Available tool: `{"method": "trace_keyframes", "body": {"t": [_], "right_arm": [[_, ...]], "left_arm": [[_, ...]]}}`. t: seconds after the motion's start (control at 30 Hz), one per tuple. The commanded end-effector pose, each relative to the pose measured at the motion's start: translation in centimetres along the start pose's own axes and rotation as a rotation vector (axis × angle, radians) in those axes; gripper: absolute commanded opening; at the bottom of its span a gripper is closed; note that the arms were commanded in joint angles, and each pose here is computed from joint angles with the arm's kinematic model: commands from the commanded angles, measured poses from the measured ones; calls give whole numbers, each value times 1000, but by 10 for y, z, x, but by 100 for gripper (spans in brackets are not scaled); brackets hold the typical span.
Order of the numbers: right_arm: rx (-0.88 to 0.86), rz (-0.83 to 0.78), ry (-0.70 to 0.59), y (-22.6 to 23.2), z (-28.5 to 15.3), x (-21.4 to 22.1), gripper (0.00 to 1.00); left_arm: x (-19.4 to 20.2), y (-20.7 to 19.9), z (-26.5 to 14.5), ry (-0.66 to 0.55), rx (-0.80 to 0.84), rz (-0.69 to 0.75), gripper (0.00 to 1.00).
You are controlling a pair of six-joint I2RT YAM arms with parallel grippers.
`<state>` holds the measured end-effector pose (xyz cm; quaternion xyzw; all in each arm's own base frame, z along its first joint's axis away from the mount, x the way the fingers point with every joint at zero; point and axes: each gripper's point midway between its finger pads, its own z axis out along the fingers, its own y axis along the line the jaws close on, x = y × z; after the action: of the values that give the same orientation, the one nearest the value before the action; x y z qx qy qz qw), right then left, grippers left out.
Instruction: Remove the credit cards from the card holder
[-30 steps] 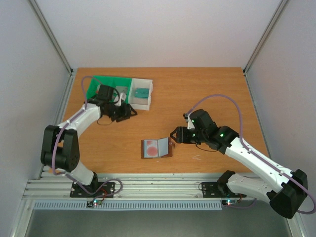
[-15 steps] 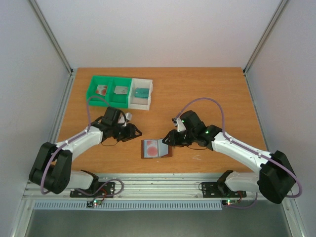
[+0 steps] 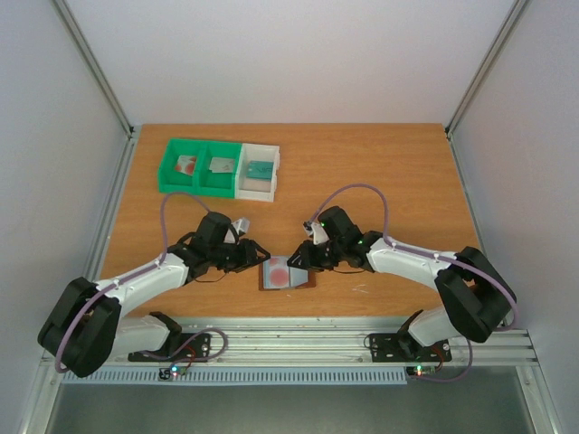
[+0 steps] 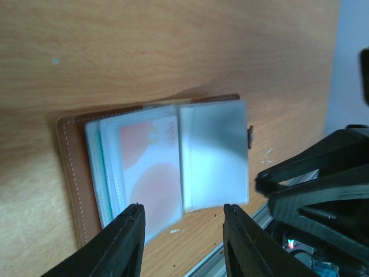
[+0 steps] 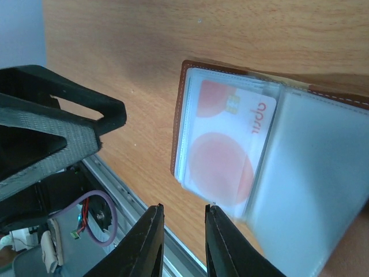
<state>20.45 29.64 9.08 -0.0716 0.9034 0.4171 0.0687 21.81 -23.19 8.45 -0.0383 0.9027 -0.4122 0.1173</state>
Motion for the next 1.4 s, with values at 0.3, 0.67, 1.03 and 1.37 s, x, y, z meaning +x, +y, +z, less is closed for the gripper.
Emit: {"method": "trace_keyframes", "body": {"t": [0.3,0.67,1.03,1.37], "right_arm": [[49,20,-2,-15,23,-15,20],[142,38,36,-36,34,-15,19],[139,62,50,-49,45,-7,17],[178,101,57,-75,52,7,11]], "left_arm": [[-2,4,5,-66,62,-19,38],[-30,-1,8,-176,52,4,38],[-26,-3,21,-159,119,-39,38],[-10,16,33,-100,98,-59,42]]}}
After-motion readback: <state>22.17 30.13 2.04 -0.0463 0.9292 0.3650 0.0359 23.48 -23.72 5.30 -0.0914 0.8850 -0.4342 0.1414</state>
